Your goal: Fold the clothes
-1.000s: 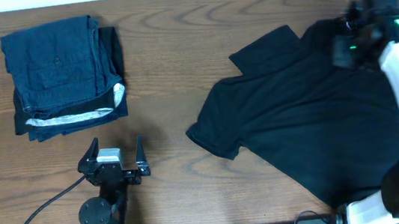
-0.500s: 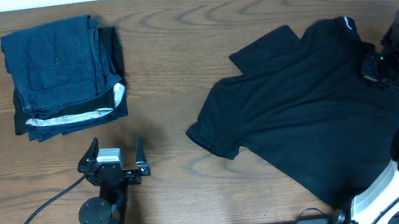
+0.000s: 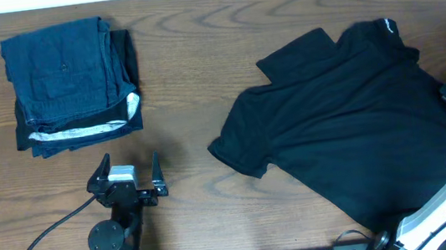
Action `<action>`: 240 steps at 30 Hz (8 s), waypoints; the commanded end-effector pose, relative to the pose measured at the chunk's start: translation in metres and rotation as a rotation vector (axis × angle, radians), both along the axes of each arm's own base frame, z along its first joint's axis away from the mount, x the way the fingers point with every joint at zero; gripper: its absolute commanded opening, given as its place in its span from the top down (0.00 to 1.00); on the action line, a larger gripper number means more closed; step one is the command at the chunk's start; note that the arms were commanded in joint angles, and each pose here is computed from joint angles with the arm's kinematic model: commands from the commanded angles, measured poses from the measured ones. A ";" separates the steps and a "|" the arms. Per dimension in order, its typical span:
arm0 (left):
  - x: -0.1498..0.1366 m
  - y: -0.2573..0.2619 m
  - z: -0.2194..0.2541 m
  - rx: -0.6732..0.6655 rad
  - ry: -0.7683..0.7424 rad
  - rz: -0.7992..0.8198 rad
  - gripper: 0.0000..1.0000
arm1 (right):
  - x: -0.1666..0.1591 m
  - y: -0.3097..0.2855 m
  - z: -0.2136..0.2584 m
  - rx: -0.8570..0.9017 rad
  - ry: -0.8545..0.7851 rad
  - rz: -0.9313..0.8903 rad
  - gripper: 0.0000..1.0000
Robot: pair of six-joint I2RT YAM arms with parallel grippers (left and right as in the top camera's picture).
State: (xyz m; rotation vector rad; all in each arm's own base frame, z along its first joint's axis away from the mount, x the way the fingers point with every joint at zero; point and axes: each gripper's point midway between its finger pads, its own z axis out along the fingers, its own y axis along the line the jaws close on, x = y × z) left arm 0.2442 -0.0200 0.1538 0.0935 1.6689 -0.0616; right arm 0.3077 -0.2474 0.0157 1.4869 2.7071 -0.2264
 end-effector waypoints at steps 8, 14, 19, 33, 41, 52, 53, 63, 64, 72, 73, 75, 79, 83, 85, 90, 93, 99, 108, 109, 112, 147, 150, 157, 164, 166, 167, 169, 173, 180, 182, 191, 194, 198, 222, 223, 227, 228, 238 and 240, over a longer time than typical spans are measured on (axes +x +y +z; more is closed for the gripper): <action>-0.001 -0.003 -0.014 0.017 0.042 -0.019 0.02 | 0.004 -0.013 -0.058 -0.004 0.028 -0.043 0.99; -0.001 -0.003 -0.014 0.017 0.042 -0.019 0.02 | 0.026 -0.028 -0.083 -0.048 -0.044 -0.039 0.99; -0.001 -0.003 -0.014 0.017 0.042 -0.019 0.02 | 0.053 -0.034 -0.111 -0.050 -0.147 0.004 0.99; -0.001 -0.003 -0.014 0.017 0.042 -0.019 0.02 | 0.142 -0.057 -0.039 -0.205 -0.413 0.287 0.91; -0.001 -0.003 -0.014 0.017 0.042 -0.019 0.02 | 0.162 -0.020 0.118 -0.157 -0.679 0.316 0.99; -0.001 -0.003 -0.014 0.017 0.042 -0.019 0.02 | 0.202 0.184 0.123 0.075 -0.658 0.637 0.99; -0.001 -0.003 -0.014 0.017 0.042 -0.019 0.02 | 0.204 0.195 0.118 0.078 -0.645 0.652 0.99; -0.001 -0.003 -0.014 0.017 0.042 -0.019 0.02 | 0.217 0.311 0.009 -0.014 -0.445 0.787 0.99; -0.001 -0.003 -0.014 0.017 0.042 -0.019 0.02 | 0.216 0.319 -0.002 -0.005 -0.431 0.793 0.99; -0.001 -0.003 -0.014 0.017 0.042 -0.019 0.02 | 0.192 0.364 -0.076 0.091 -0.319 0.789 0.99; -0.001 -0.003 -0.014 0.017 0.042 -0.019 0.02 | 0.191 0.372 -0.080 0.113 -0.322 0.793 0.99; -0.001 -0.003 -0.014 0.017 0.042 -0.019 0.02 | 0.189 0.389 -0.080 0.163 -0.341 0.795 0.99; -0.001 -0.003 -0.014 0.017 0.042 -0.019 0.02 | 0.183 0.442 -0.072 0.338 -0.395 0.759 0.98; -0.001 -0.003 -0.014 0.017 0.042 -0.019 0.02 | 0.170 0.492 -0.067 0.413 -0.415 0.748 0.98; -0.001 -0.003 -0.014 0.017 0.042 -0.019 0.02 | 0.161 0.522 -0.064 0.418 -0.439 0.809 0.98; -0.001 -0.003 -0.014 0.017 0.042 -0.019 0.02 | 0.132 0.587 -0.060 0.330 -0.491 0.990 0.99; -0.001 -0.003 -0.014 0.017 0.042 -0.019 0.02 | 0.113 0.624 -0.055 0.282 -0.539 1.138 0.99; -0.001 -0.003 -0.014 0.017 0.042 -0.019 0.02 | 0.106 0.671 -0.017 0.111 -0.699 1.415 0.98; -0.001 -0.003 -0.014 0.017 0.042 -0.019 0.02 | 0.154 0.586 0.091 -0.035 -0.692 1.252 0.99; -0.001 -0.003 -0.014 0.017 0.042 -0.019 0.02 | 0.158 0.569 0.097 -0.045 -0.677 1.227 0.99; -0.001 -0.003 -0.014 0.017 0.042 -0.019 0.02 | 0.169 0.523 0.096 -0.069 -0.603 1.162 0.99; -0.001 -0.003 -0.014 0.017 0.042 -0.019 0.02 | 0.027 0.626 -0.141 0.365 -0.162 1.256 0.99; -0.001 -0.003 -0.014 0.017 0.042 -0.019 0.02 | 0.008 0.642 -0.139 0.361 -0.152 1.343 0.99; -0.001 -0.003 -0.014 0.017 0.042 -0.019 0.02 | 0.045 0.650 -0.105 0.313 -0.270 1.377 0.94; -0.001 -0.003 -0.014 0.017 0.042 -0.019 0.02 | 0.124 0.617 0.023 0.250 -0.471 1.334 0.86; -0.001 -0.003 -0.014 0.017 0.042 -0.019 0.02 | 0.139 0.584 0.058 0.200 -0.483 1.276 0.87; -0.001 -0.003 -0.014 0.017 0.042 -0.019 0.02 | 0.142 0.566 0.071 0.178 -0.477 1.247 0.87; -0.001 -0.003 -0.014 0.017 0.042 -0.019 0.02 | 0.144 0.522 0.093 0.131 -0.432 1.180 0.92; -0.001 -0.003 -0.014 0.017 0.042 -0.019 0.02 | 0.139 0.449 0.113 0.108 -0.333 1.075 0.92; -0.001 -0.003 -0.014 0.017 0.042 -0.019 0.02 | 0.117 0.342 0.090 0.061 -0.090 0.886 0.93; -0.001 -0.003 -0.014 0.017 0.042 -0.019 0.02 | 0.109 0.314 0.076 0.069 -0.040 0.824 0.98; -0.001 -0.003 -0.014 0.017 0.042 -0.019 0.02 | 0.074 0.202 0.002 0.099 0.050 0.563 0.99; -0.001 -0.003 -0.014 0.017 0.042 -0.019 0.02 | 0.062 0.170 -0.012 0.104 0.051 0.493 0.99; -0.001 -0.003 -0.014 0.017 0.042 -0.019 0.02 | 0.056 0.161 -0.036 0.203 -0.029 0.521 0.99; -0.001 -0.003 -0.014 0.017 0.042 -0.019 0.02 | 0.037 0.055 -0.052 0.157 -0.202 0.219 0.79; -0.001 -0.003 -0.014 0.017 0.042 -0.019 0.02 | 0.043 0.056 -0.046 0.170 -0.223 0.226 0.76; -0.001 -0.003 -0.014 0.017 0.042 -0.019 0.02 | 0.070 0.064 -0.008 0.218 -0.313 0.266 0.66; -0.001 -0.003 -0.014 0.017 0.042 -0.019 0.02 | 0.076 0.067 0.004 0.230 -0.336 0.284 0.62; -0.001 -0.003 -0.014 0.018 0.041 -0.019 0.02 | 0.098 0.153 0.085 0.315 -0.417 0.551 0.58; -0.001 -0.003 -0.014 0.017 0.042 -0.019 0.02 | 0.101 0.175 0.085 0.331 -0.404 0.602 0.64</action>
